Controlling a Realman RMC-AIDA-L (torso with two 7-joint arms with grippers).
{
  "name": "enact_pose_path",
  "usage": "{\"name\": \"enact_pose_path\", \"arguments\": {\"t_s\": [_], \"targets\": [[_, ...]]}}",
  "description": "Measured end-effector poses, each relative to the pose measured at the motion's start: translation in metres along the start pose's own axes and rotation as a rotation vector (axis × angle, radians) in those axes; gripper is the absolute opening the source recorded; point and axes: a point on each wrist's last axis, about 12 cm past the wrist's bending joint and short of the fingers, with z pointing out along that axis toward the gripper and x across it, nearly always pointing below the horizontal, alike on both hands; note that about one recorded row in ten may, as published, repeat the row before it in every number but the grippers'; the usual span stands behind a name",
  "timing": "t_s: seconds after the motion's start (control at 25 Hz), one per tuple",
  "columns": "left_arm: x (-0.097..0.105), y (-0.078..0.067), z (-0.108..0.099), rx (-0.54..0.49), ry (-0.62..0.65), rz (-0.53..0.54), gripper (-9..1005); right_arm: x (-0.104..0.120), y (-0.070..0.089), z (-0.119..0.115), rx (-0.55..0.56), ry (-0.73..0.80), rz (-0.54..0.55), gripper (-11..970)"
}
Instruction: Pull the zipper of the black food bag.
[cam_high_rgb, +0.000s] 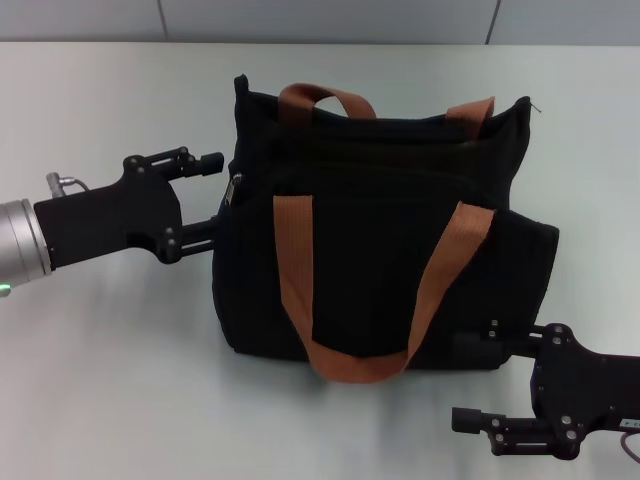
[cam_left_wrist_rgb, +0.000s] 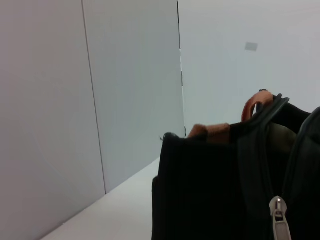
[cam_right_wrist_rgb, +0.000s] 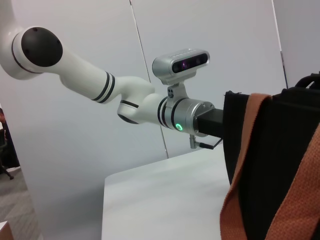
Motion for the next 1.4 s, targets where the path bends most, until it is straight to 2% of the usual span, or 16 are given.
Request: {"name": "enact_pose_path", "arguments": {"t_s": [0.08,0.32,0.8,1.08,1.28,1.36,1.4], "targets": [[-0.003,0.001,0.000,0.006,-0.006,0.016,695,0.000,0.000,0.000,0.000,0.000,0.000,747],[-0.005,0.000,-0.001,0.013,-0.026,0.025,557,0.000,-0.001,-0.001,0.008,-0.005,0.000,747],[-0.006,-0.003,-0.005,0.024,-0.052,0.019,189,-0.005,-0.002,0.001,-0.007,-0.025,-0.010,747],[-0.009,-0.005,-0.015,0.015,-0.099,0.016,70,-0.014,0.000,0.006,-0.039,-0.120,-0.012,747],[-0.013,-0.007,-0.020,0.016,-0.126,0.031,71,-0.025,-0.002,0.012,-0.070,-0.198,0.016,747],[-0.014,-0.008,-0.022,0.014,-0.142,0.035,71,-0.032,-0.005,0.015,-0.086,-0.229,0.058,747],[-0.015,-0.009,-0.023,0.013,-0.159,0.040,71,-0.040,-0.010,0.018,-0.104,-0.249,0.116,747]]}}
